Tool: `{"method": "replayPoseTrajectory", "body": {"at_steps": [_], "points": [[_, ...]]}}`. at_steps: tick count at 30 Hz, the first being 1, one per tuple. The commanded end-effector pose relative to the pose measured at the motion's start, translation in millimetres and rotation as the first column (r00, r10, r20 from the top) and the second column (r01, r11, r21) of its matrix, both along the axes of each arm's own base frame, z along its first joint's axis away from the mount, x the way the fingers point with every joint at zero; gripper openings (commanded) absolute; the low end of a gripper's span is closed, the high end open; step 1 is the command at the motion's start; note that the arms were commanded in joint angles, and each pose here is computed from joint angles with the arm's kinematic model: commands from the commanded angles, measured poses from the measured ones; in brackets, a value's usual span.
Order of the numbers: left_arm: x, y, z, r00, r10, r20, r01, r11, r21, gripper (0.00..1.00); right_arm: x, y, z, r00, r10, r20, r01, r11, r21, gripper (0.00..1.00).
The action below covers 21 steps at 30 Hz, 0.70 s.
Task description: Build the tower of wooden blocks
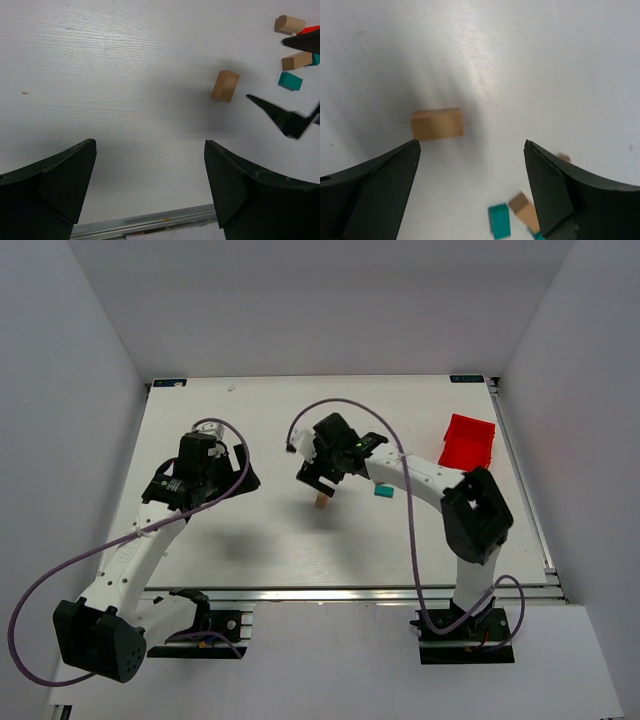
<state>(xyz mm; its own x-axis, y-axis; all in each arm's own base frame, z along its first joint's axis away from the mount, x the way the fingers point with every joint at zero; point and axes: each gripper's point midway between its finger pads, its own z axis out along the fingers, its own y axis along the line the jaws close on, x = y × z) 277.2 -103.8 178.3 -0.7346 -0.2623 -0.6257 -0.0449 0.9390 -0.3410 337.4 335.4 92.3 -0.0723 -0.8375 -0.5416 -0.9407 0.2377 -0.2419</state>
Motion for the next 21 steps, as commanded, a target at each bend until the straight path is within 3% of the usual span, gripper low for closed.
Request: {"method": "replayPoseTrajectory", "body": {"at_steps": [1, 2, 10, 21], "points": [[9, -6, 13, 0.999, -0.001, 0.039, 0.002, 0.999, -0.037, 0.98, 22, -39, 41, 0.888, -0.459, -0.010, 0.456, 0.878, 0.144, 0.89], [10, -8, 11, 0.999, -0.010, 0.038, 0.011, 0.999, -0.046, 0.98, 16, -50, 46, 0.840, -0.540, -0.050, 0.540, 0.825, 0.167, 0.89], [27, -28, 2, 0.998, -0.064, 0.007, 0.064, 0.996, -0.069, 0.98, 2, -133, 24, 0.651, -0.755, -0.077, 0.756, 0.637, 0.149, 0.89], [37, -32, -11, 0.998, -0.066, -0.023, 0.065, 0.996, -0.068, 0.98, 29, -145, -13, 0.585, -0.799, -0.141, 0.811, 0.580, 0.079, 0.89]]}}
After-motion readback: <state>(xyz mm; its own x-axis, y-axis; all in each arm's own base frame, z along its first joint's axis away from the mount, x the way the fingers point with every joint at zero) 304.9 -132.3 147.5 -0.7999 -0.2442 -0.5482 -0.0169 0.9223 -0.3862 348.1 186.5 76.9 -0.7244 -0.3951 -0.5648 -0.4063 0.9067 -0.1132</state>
